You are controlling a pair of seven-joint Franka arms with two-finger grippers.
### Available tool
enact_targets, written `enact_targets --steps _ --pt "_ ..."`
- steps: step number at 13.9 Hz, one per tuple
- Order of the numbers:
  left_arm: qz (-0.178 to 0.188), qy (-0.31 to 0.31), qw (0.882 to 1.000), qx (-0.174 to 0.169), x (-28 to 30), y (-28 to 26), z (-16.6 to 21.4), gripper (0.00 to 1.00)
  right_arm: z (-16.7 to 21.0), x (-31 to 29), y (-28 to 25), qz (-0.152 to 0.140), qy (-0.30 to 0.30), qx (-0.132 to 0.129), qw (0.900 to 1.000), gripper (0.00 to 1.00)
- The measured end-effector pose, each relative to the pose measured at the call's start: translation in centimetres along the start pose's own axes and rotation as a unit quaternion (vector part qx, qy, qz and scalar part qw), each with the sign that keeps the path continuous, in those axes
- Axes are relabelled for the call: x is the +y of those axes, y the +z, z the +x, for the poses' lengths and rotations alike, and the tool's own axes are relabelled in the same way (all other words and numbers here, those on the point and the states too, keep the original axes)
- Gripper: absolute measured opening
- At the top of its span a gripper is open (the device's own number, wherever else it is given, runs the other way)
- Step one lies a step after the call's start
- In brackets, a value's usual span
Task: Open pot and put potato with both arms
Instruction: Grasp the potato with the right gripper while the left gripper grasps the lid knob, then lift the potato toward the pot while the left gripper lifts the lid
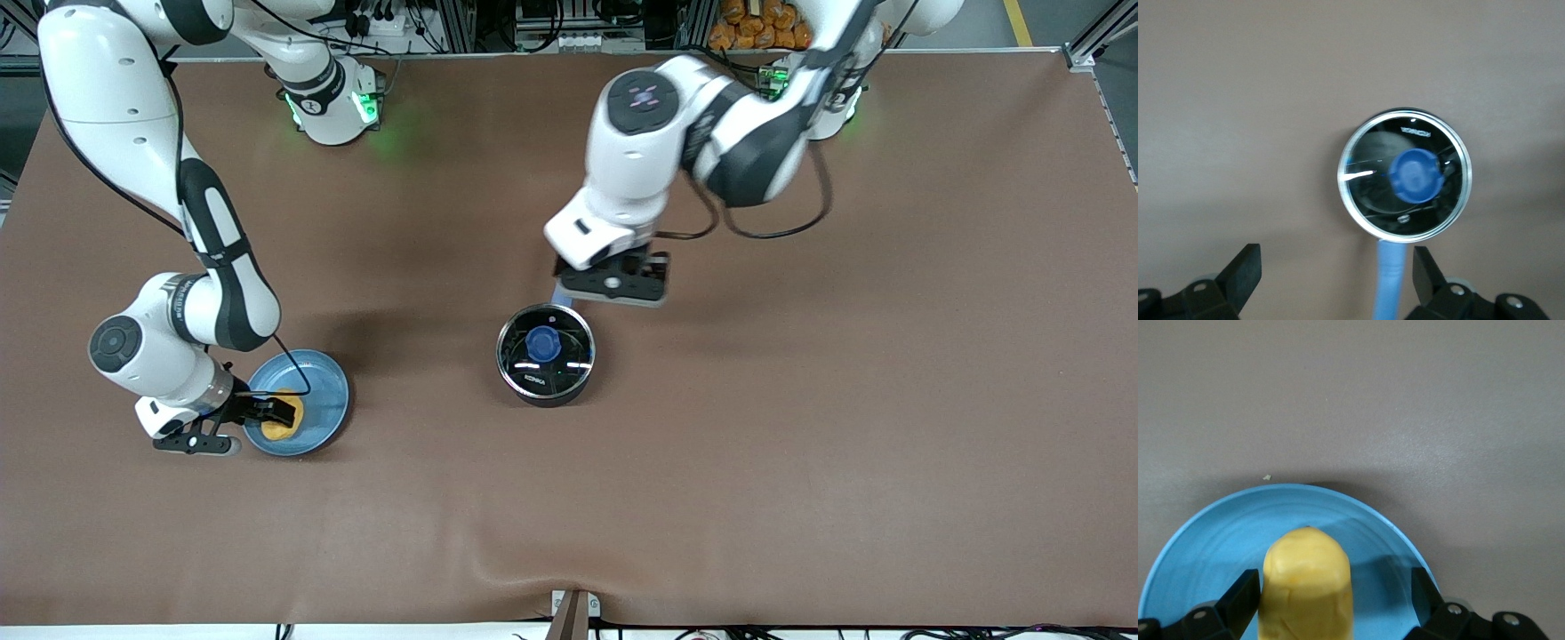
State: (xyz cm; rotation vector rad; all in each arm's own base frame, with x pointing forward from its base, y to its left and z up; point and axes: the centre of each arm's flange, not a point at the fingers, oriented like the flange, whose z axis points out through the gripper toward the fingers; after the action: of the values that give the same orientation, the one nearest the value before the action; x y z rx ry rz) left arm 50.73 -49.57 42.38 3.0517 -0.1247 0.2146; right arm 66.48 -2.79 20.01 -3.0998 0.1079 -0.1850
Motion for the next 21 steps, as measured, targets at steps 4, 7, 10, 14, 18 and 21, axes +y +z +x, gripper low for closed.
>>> enact_targets --steps 4,7,10,14,18,21 --pt "-0.021 -0.065 0.998 0.019 3.4 5.9 -1.3 1.0 -0.1 -0.1 0.2 0.0 0.0 0.0 1.0 0.68" --pt "-0.042 -0.098 0.994 0.033 5.1 9.0 -1.6 1.0 -0.1 -0.4 0.1 0.001 -0.003 0.0 1.0 0.55" --pt "-0.046 -0.106 0.993 0.036 5.4 11.6 -1.7 1.0 0.2 -2.0 -0.3 0.005 -0.014 0.0 1.0 0.54" --pt "-0.036 -0.11 0.993 0.037 4.6 14.0 -1.3 1.0 1.9 -3.7 -3.6 0.015 -0.026 -0.022 0.999 0.54" --pt "-0.038 -0.111 0.992 0.043 4.3 15.1 -1.1 1.0 3.0 -6.3 -7.3 0.025 -0.015 -0.029 0.999 0.54" --pt "-0.042 -0.114 0.991 0.055 3.8 15.3 -0.4 1.0 2.7 -10.4 -8.5 0.029 -0.009 -0.035 0.999 0.54"
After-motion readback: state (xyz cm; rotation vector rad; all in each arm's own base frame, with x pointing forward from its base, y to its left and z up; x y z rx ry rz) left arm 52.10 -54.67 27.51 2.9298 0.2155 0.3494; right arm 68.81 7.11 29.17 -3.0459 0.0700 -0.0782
